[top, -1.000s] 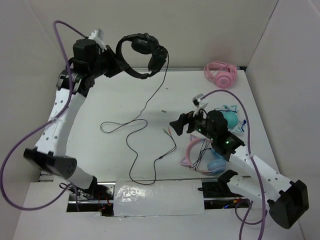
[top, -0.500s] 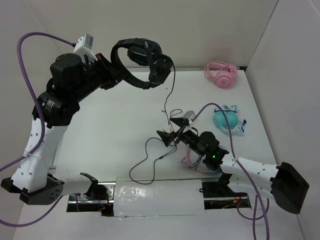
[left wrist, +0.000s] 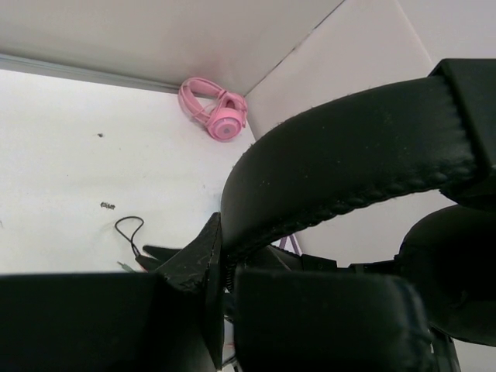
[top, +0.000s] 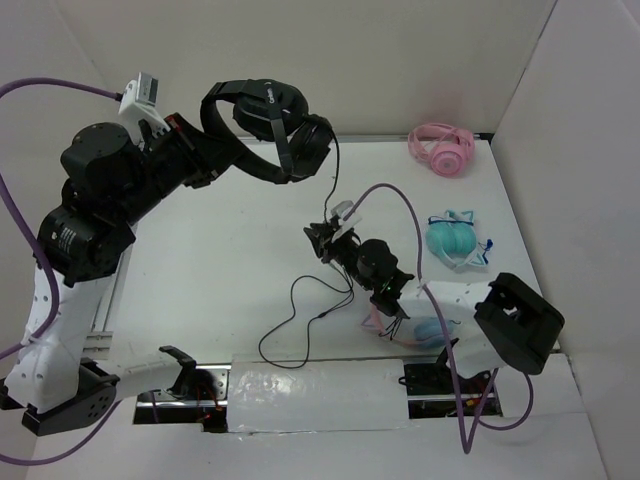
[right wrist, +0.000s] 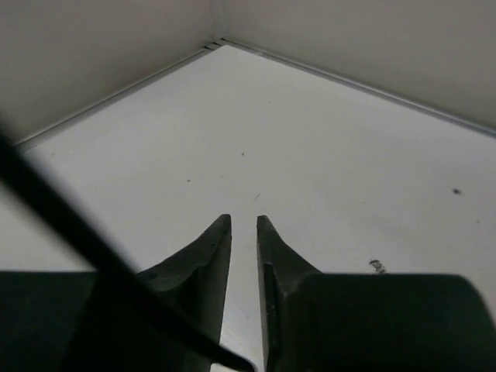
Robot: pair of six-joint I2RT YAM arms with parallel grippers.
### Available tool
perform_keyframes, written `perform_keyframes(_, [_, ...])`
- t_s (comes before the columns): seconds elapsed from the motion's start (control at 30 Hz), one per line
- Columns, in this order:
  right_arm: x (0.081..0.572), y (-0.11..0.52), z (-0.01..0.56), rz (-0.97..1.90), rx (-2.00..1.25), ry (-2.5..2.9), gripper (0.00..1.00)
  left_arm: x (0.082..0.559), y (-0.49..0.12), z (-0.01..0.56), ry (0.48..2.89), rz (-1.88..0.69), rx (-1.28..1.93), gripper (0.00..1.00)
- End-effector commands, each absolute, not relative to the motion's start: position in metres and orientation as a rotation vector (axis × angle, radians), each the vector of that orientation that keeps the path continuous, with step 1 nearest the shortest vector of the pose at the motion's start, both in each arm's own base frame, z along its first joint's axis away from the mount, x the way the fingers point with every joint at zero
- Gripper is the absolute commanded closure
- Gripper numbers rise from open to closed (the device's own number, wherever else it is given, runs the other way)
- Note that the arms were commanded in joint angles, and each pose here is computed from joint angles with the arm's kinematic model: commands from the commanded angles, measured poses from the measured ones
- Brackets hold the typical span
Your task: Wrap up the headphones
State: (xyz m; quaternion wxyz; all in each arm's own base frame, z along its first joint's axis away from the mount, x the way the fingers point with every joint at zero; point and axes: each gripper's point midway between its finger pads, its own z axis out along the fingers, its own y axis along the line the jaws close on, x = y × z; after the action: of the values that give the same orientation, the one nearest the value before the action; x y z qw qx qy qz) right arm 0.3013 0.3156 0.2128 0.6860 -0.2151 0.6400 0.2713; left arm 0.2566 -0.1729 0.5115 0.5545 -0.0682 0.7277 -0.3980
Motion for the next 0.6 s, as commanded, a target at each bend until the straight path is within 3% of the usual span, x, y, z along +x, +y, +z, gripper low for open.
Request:
perform_keyframes(0.0, [0.287,0.324,0.22,0.649,-0.538,1.431,0.78,0.254,-0.168,0.544,1.594,-0.953,-0.145,1.0])
perform_keyframes(0.13, [0.257,0.301,0.185,0.625,-0.458,1.602,1.0,0.294,-0.15,0.506,1.686,-0.77,-0.348,1.0])
perform_keyframes(0.3, [0.23,0.258,0.144,0.463,-0.352,1.875,1.0,0.335,-0.15,0.438,1.872,-0.68,-0.509,1.0])
perform_keyframes(0.57, [0.197,0.221,0.185,0.463,-0.242,1.962,1.0,0.372,-0.152,0.348,2.079,-0.541,-0.655,1.0])
